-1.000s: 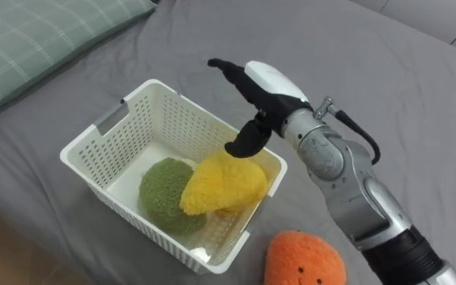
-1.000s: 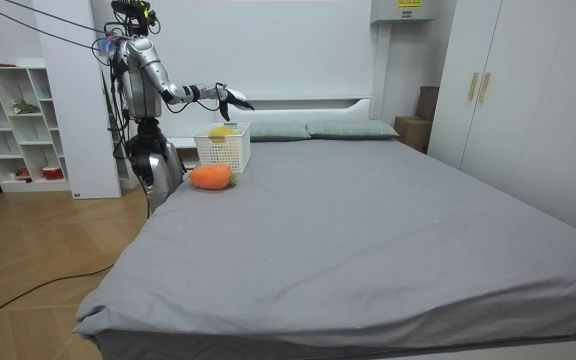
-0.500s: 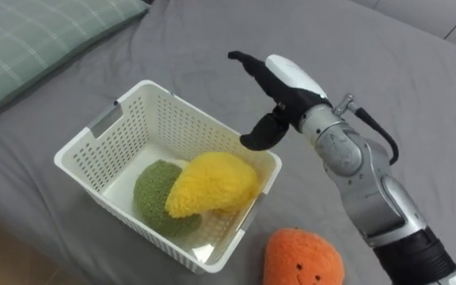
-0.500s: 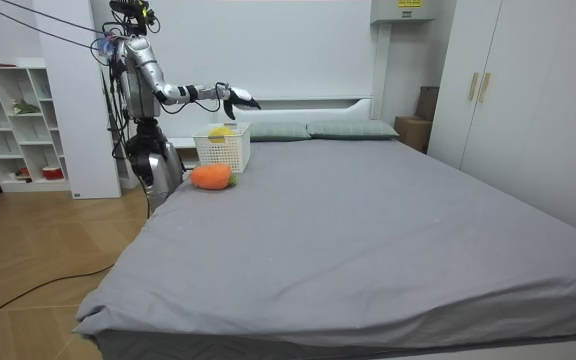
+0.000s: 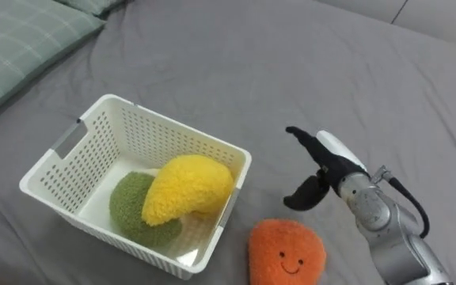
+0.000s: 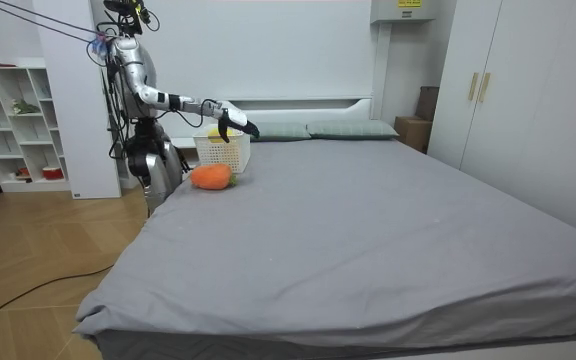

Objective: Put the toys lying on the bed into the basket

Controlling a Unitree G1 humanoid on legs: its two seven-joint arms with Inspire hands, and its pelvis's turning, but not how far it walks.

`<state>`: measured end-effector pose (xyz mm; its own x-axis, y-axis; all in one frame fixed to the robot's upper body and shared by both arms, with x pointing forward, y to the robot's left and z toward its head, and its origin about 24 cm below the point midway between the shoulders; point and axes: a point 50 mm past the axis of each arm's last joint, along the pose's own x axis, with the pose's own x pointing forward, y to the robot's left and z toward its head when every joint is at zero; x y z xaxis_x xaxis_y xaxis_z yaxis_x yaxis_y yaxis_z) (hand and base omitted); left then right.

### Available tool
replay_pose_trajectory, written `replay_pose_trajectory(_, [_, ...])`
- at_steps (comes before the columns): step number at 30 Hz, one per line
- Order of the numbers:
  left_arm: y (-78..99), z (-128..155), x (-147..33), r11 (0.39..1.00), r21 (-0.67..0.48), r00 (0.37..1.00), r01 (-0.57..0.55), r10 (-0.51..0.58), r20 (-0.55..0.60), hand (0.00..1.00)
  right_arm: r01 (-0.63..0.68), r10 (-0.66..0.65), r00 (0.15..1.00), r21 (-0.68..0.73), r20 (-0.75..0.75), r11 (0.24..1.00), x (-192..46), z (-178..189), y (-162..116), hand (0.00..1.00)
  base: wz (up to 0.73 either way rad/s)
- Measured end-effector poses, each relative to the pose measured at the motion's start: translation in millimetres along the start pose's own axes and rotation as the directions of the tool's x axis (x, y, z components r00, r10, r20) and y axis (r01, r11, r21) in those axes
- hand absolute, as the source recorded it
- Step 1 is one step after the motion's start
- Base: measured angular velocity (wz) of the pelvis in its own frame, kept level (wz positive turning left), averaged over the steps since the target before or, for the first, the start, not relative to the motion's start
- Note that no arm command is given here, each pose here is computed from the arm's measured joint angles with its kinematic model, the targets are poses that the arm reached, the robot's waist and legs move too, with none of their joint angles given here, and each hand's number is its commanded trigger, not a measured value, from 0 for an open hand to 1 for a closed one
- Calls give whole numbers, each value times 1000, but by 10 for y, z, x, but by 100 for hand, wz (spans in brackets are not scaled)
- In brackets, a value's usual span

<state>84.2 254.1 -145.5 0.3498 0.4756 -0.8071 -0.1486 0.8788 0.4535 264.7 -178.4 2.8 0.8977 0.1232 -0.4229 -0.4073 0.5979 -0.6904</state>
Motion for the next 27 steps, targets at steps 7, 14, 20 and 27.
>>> replay_pose_trajectory(7, [13,-110,-21,1000,1,1000,-3,3,-23,0,-19,25,990,46,-137,999,-91,-420,168,0,-1])
replay_pose_trajectory(14, [-18,-124,-36,1000,-2,1000,-1,1,-16,0,-104,124,955,85,-270,991,-212,-767,462,0,0])
replay_pose_trajectory(20, [-77,-132,-54,1000,13,1000,6,-6,-9,0,-163,197,922,128,-333,978,-295,-915,694,0,0])
replay_pose_trajectory(27, [-109,-158,-70,1000,12,1000,12,-12,-14,0,-246,277,884,128,-377,961,-341,-982,981,87,1])
